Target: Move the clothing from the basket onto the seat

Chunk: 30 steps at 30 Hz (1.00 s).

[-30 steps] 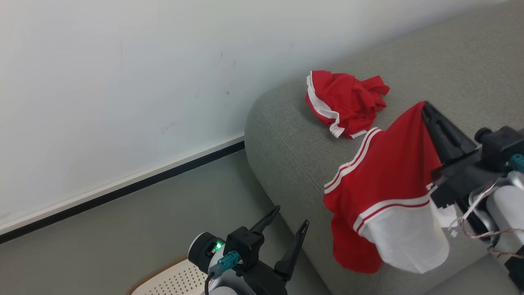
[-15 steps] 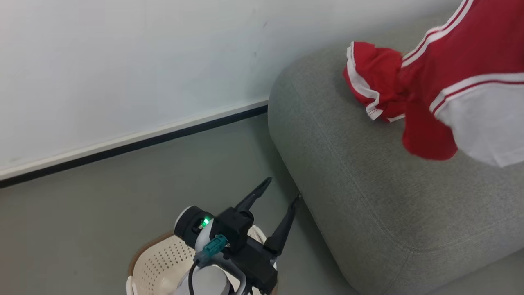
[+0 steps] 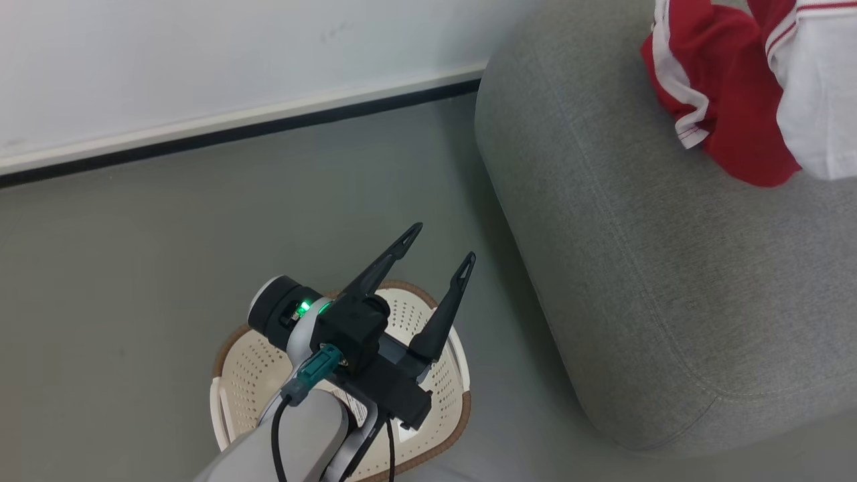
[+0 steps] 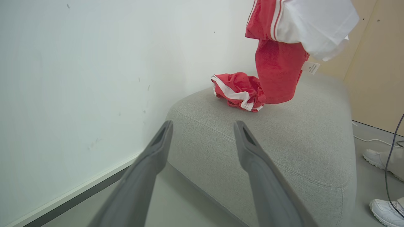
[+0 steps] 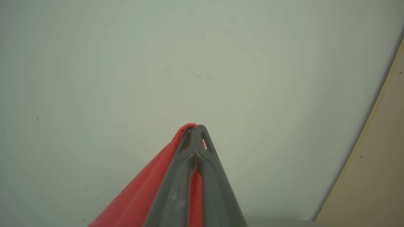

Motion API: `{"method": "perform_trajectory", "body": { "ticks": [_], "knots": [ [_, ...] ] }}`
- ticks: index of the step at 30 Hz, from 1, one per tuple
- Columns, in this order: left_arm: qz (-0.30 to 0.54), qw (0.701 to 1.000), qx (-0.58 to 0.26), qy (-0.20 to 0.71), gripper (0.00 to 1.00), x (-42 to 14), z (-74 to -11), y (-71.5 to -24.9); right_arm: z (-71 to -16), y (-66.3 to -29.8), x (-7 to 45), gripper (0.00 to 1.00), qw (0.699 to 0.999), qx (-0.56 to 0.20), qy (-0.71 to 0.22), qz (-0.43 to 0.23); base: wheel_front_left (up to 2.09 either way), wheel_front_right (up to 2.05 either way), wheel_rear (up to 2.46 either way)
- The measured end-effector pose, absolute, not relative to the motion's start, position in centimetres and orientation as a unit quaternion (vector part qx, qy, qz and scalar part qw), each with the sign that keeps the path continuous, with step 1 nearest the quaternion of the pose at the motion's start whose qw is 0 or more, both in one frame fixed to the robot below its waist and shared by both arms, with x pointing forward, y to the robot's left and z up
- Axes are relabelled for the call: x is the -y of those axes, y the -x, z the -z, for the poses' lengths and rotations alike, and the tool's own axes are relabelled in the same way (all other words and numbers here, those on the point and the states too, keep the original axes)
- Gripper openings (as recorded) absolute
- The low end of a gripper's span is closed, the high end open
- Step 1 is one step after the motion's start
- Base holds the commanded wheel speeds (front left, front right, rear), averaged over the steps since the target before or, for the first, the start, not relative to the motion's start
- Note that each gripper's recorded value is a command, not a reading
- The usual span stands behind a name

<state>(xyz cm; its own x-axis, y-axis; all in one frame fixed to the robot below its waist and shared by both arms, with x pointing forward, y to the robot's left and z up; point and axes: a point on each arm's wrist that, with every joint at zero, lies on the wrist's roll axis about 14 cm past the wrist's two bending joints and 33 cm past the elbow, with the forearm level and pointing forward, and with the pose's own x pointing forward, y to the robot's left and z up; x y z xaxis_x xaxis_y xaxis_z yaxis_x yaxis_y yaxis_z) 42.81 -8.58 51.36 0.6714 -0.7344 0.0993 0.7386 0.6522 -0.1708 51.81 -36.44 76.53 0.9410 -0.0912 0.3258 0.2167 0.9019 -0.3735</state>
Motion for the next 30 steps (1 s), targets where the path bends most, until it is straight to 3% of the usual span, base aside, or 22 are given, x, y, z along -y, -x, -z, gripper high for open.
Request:
{"method": "perform_trajectory", "body": {
  "ticks": [8,13,21,29,30],
  "knots": [
    [0.408,0.907,0.007,0.102,1.0,8.7,-50.1,-44.8,-73.4,-55.5,38.6,0.0,0.966,0.116,0.205,0.111,0.0,0.0,0.0],
    [0.415,0.905,0.001,0.099,1.0,9.1,-49.0,-46.0,-66.5,-57.4,40.0,0.0,0.973,0.042,0.189,0.125,0.0,0.0,0.0],
    [0.417,0.904,-0.021,0.092,1.0,9.3,-46.1,-47.4,-52.4,-57.3,40.1,0.0,0.974,-0.098,0.15,0.134,0.0,0.0,0.0],
    [0.411,0.907,-0.045,0.08,1.0,8.6,-43.9,-47.8,-48.2,-57.3,38.3,0.0,0.975,-0.13,0.135,0.116,0.0,0.0,0.0],
    [0.41,0.907,-0.045,0.078,1.0,8.5,-43.9,-47.9,-48.2,-57.2,38.1,0.29,0.976,-0.128,0.134,0.113,0.0,0.0,0.0]
  ]
}}
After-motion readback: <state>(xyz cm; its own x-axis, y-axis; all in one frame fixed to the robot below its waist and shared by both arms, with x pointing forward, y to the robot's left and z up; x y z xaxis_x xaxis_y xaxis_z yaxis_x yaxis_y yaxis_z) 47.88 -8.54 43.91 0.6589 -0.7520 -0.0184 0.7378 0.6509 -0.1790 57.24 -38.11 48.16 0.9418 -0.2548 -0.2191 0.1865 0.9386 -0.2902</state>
